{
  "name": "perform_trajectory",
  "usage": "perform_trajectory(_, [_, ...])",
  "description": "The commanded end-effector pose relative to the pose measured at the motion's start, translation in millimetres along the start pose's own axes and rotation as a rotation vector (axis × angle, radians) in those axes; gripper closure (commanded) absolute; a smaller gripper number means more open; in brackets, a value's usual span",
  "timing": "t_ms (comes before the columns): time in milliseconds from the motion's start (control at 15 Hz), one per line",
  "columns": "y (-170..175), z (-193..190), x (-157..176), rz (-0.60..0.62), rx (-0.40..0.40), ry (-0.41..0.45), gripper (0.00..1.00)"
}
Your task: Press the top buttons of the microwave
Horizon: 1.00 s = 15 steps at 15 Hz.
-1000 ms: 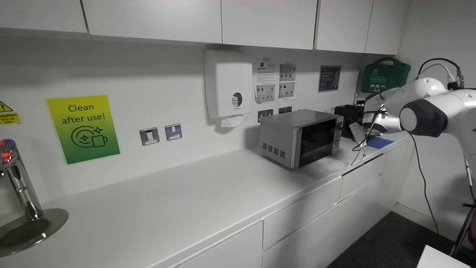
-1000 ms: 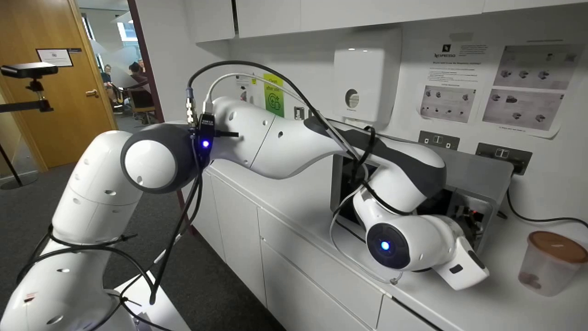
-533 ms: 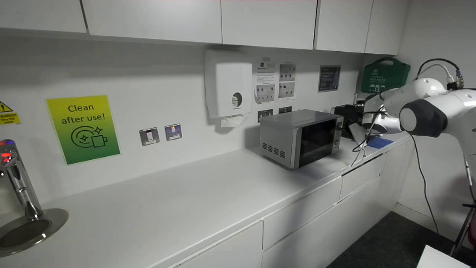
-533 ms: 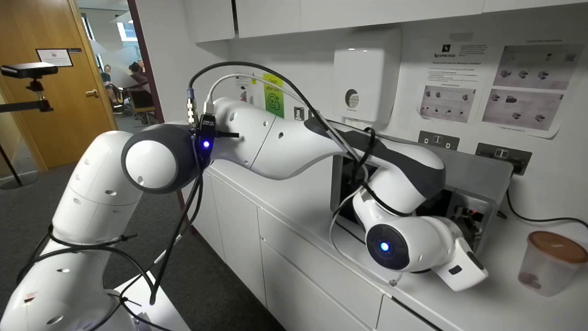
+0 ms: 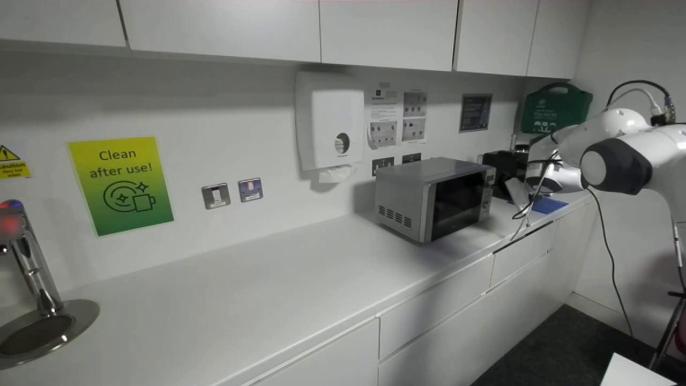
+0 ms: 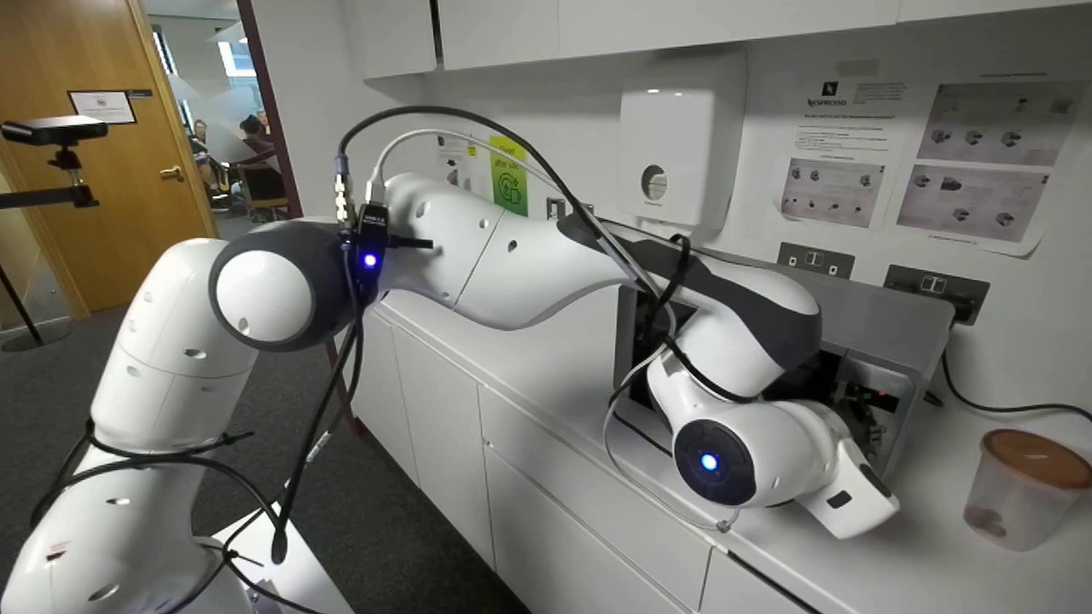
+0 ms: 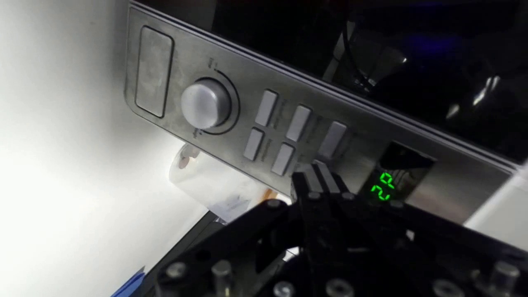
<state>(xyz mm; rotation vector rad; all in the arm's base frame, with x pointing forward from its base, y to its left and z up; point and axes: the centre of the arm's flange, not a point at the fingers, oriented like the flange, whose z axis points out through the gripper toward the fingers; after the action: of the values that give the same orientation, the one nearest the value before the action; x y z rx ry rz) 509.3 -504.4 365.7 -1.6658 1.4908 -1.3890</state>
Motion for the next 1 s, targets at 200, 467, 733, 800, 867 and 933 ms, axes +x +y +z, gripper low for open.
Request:
perform_trajectory(200, [-25,-135,17,-0.124,-0.007,-0.169,1.00])
perform_trajectory(467, [10,-199,3,-0.189,-0.235,-0.284,1.00])
perform_trajectory(733, [38,-230,-18,-0.278,-0.470,-0.400,1.00])
perform_trajectory(800, [45,-235,-24,-0.300,-0.528,-0.426,1.00])
perform_trajectory(867, [52,-236,-30,-0.323,-0.590,-0.447,1.00])
perform_trajectory(933, [57,-237,-36,-0.345,-0.654,-0.455,1.00])
